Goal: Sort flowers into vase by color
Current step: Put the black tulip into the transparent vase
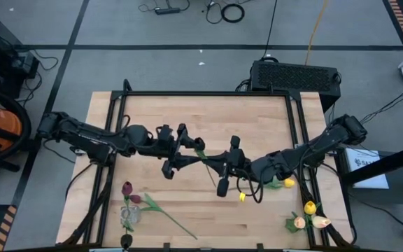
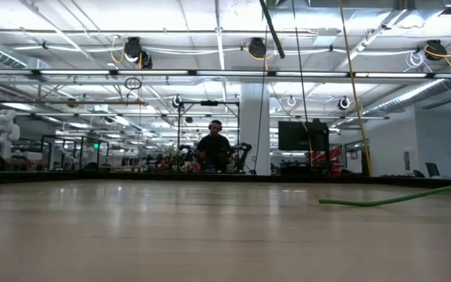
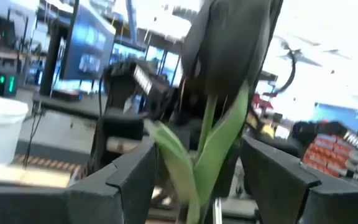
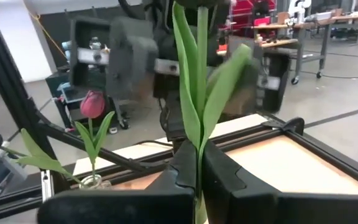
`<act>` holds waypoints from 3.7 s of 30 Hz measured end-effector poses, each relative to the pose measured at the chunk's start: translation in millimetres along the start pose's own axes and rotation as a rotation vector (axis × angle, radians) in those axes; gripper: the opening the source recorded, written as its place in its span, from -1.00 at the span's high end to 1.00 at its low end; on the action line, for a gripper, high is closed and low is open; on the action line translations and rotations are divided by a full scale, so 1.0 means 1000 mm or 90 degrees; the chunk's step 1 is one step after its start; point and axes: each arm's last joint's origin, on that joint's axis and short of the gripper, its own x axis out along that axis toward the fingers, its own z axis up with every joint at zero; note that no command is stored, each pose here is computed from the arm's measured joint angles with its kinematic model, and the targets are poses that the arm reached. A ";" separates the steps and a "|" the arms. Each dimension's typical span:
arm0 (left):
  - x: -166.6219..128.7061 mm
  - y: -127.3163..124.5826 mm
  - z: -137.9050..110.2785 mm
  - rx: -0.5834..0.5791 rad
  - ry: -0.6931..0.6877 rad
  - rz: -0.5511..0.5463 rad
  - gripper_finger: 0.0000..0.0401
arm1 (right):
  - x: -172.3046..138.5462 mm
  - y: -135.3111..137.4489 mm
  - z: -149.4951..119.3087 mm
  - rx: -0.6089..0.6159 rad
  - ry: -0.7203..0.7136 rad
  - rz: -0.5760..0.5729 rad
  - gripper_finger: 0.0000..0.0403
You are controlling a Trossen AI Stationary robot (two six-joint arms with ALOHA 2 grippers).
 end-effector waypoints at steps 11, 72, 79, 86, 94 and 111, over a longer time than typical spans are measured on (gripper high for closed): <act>0.001 0.001 -0.003 -0.005 0.015 0.005 -0.07 | 0.006 -0.008 0.001 0.025 -0.001 -0.017 1.00; -0.161 -0.056 0.149 0.059 0.313 0.242 0.99 | -0.033 -0.038 0.015 0.096 0.122 -0.075 -0.21; -0.200 -0.060 0.164 0.086 0.288 0.132 0.99 | -0.032 -0.039 0.016 0.128 0.119 -0.082 -0.21; -0.252 -0.052 0.172 0.048 0.242 -0.020 0.99 | -0.030 -0.042 0.017 0.173 0.112 -0.097 -0.17; -0.290 -0.038 0.162 0.062 0.228 -0.020 0.99 | -0.022 -0.046 0.009 0.212 0.097 -0.159 -0.11; -0.261 -0.045 0.121 -0.045 0.259 -0.137 0.99 | -0.022 -0.052 -0.023 0.256 0.249 -0.209 -0.03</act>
